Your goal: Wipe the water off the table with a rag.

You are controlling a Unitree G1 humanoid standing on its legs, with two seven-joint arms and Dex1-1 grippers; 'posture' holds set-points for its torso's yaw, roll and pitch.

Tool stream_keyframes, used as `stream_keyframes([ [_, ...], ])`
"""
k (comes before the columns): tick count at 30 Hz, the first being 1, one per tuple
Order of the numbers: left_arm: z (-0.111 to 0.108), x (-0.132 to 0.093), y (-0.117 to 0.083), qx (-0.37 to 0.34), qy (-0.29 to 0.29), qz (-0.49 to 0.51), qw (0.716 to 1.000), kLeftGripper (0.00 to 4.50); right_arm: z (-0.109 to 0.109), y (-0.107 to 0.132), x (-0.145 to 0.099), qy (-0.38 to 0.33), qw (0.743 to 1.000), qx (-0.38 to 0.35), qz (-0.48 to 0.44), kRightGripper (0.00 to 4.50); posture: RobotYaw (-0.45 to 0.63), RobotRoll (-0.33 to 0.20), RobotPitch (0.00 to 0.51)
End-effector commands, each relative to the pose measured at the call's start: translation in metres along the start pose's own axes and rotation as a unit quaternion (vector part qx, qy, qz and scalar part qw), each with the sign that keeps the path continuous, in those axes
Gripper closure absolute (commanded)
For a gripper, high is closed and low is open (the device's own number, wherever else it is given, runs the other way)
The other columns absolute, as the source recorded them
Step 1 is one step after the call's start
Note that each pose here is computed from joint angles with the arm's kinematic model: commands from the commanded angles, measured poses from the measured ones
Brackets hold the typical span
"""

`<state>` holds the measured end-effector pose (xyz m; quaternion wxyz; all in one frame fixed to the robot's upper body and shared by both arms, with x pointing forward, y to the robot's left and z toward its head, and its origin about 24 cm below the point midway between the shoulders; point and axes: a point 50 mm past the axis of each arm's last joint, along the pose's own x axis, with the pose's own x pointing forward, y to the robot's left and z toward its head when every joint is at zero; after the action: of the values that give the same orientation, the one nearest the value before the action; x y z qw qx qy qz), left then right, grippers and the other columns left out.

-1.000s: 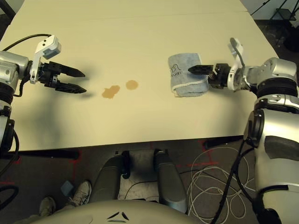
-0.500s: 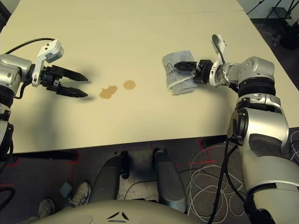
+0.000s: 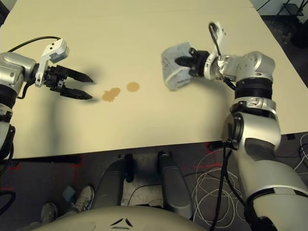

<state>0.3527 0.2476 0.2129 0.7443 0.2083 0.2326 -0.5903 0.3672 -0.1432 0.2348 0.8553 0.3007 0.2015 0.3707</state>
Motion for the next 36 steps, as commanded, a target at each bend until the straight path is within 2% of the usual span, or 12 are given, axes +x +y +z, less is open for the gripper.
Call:
stream_keyframes([
  [1, 0.008, 0.002, -0.001, 0.018, 0.002, -0.012, 1.0, 0.0, -0.012, 0.033, 0.009, 0.005, 0.999, -0.001, 0.038, 4.5, 0.03, 0.0, 0.251],
  [5, 0.01, 0.001, -0.001, 0.021, 0.001, -0.011, 1.0, 0.0, -0.041, 0.054, 0.026, 0.026, 0.997, 0.022, 0.065, 4.5, 0.03, 0.0, 0.251],
  [12, 0.006, -0.003, -0.003, 0.014, 0.004, -0.01, 1.0, 0.0, -0.087, 0.045, 0.051, 0.079, 0.993, 0.081, 0.027, 4.5, 0.05, 0.0, 0.262],
  [19, 0.003, -0.005, -0.006, 0.005, 0.007, -0.014, 1.0, 0.0, -0.115, 0.063, 0.076, 0.128, 0.987, 0.088, 0.043, 4.5, 0.06, 0.0, 0.271],
  [23, 0.001, -0.004, -0.007, 0.002, 0.006, -0.017, 1.0, 0.0, -0.128, 0.051, 0.082, 0.145, 0.987, 0.076, 0.0, 4.5, 0.07, 0.0, 0.275],
  [28, 0.0, -0.002, -0.009, -0.001, 0.004, -0.023, 1.0, 0.0, -0.128, 0.025, 0.072, 0.138, 0.987, 0.024, -0.085, 4.5, 0.06, 0.0, 0.284],
  [32, 0.001, 0.001, -0.008, -0.003, 0.004, -0.026, 1.0, 0.0, -0.109, 0.005, 0.045, 0.119, 0.978, -0.066, -0.158, 4.5, 0.04, 0.0, 0.287],
  [36, 0.001, 0.003, -0.008, -0.003, 0.005, -0.028, 1.0, 0.0, -0.089, -0.002, 0.022, 0.097, 0.97, -0.11, -0.195, 4.5, 0.03, 0.0, 0.286],
])
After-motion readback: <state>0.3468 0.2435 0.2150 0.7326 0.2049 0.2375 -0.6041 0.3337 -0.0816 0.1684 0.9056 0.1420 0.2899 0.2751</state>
